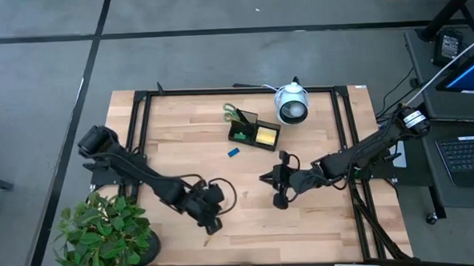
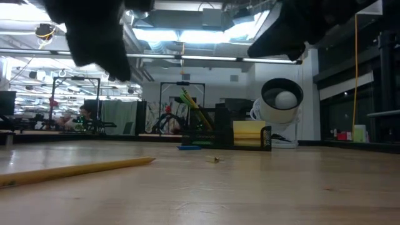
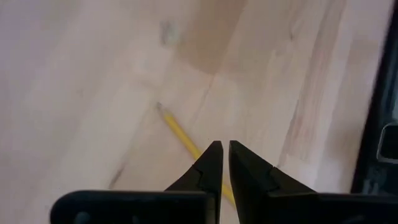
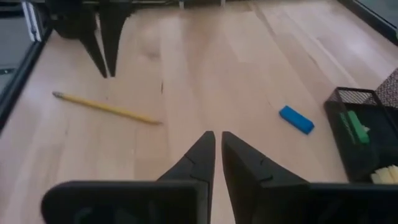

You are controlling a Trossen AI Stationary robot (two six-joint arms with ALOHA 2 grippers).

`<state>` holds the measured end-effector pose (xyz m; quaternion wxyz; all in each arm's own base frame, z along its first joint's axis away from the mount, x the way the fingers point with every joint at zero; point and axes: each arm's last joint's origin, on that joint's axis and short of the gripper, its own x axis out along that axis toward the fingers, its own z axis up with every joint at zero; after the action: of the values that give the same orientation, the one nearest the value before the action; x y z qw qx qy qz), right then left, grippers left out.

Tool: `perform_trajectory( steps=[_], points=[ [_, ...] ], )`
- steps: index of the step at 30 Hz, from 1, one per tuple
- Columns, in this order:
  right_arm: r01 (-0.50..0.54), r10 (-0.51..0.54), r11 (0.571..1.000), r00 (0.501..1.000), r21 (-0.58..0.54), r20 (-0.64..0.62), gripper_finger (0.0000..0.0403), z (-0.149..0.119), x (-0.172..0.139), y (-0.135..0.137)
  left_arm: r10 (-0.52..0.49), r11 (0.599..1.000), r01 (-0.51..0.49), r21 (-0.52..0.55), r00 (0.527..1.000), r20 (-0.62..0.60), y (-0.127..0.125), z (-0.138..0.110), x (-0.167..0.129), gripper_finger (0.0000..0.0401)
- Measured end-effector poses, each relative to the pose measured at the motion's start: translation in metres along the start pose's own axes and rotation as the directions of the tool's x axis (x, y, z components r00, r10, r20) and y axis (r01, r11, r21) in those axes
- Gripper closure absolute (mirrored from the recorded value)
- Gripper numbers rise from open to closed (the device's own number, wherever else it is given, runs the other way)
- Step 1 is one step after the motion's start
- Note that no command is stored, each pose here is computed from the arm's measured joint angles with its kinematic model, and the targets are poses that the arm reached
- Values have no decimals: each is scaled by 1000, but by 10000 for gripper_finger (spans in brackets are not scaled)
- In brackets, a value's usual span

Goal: Pick and place office supplies into organizer
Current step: Put the yellow pencil into the black desk organizer

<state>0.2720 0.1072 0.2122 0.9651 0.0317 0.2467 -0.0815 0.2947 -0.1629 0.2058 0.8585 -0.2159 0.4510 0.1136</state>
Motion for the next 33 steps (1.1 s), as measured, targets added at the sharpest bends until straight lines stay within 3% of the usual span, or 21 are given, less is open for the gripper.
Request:
perform_trajectory(
  steps=[9, 21, 33],
  points=[
    [14, -20, 994, 998, -106, -54, 368, -6, 0, -2, -6, 997, -8, -81, 986, -168, 2, 1, 32, 350],
    [11, -33, 972, 996, -237, -86, 368, -9, 0, -4, 38, 977, -74, -202, 984, -176, 12, 9, 35, 292],
    [10, -35, 965, 995, -261, -92, 368, -10, 0, -4, 30, 976, -61, -207, 989, -147, 9, 9, 35, 285]
  ],
)
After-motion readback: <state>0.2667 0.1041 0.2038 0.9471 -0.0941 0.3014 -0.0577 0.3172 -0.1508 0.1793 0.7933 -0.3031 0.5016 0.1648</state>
